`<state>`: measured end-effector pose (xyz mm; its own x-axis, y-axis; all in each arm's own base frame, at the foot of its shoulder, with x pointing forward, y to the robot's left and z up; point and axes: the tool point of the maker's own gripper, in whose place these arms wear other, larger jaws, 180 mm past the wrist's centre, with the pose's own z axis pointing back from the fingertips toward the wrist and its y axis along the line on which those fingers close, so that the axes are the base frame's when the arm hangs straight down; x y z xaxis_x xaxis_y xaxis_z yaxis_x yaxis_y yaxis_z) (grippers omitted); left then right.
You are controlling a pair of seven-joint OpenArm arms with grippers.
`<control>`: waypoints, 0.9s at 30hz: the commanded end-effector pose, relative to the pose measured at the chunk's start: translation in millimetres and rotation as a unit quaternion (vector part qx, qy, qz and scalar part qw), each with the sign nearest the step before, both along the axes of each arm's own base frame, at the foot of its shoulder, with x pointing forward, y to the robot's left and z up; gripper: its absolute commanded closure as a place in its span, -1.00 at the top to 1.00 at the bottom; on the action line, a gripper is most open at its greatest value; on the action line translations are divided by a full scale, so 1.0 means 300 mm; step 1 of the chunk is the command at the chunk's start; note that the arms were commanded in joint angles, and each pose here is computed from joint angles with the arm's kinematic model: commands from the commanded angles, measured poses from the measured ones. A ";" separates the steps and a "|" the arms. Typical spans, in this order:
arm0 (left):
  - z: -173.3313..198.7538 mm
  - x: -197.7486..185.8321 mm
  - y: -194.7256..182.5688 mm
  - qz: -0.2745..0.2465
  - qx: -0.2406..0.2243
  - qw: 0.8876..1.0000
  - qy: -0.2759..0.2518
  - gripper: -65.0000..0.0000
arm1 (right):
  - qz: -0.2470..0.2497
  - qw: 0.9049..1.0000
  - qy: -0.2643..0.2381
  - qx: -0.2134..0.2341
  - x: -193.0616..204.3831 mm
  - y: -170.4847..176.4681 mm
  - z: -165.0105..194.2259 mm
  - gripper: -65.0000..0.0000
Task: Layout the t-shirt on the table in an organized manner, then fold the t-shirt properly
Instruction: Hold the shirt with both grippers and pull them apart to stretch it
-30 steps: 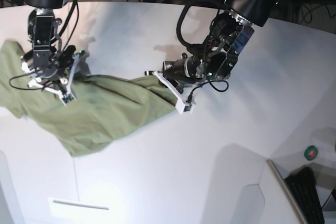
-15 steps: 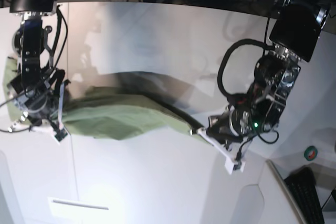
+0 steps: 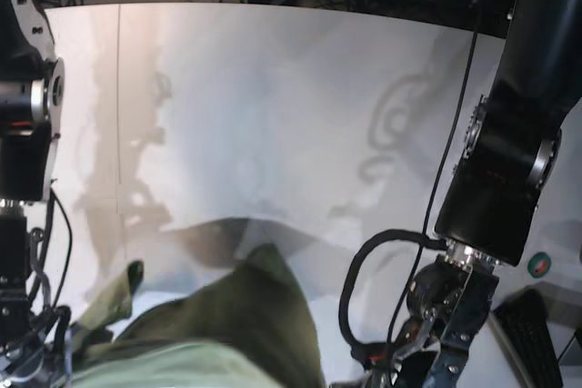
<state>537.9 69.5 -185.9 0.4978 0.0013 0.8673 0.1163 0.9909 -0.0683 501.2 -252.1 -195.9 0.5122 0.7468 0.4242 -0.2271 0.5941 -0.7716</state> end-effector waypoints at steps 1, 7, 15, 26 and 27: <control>0.145 0.046 0.039 0.016 -0.011 0.998 -0.054 -1.00 | -0.015 0.999 -0.039 -0.017 0.020 -0.038 0.113 -1.00; 0.126 -0.020 -0.004 -0.001 -0.044 0.997 -0.064 -1.00 | -0.013 0.998 -0.032 -0.046 -0.063 -0.028 0.045 -1.00; -0.340 -0.315 0.161 0.013 0.005 0.998 0.054 -1.00 | 0.042 0.991 0.123 0.035 -0.320 0.174 -0.508 -1.00; -0.787 -0.744 0.309 0.027 0.097 0.973 0.209 -1.00 | 0.049 0.954 0.264 0.132 -0.628 0.390 -0.862 -1.00; -0.798 -0.759 0.325 0.029 0.117 0.971 0.209 -1.00 | 0.062 0.953 0.270 0.125 -0.644 0.401 -0.848 -0.77</control>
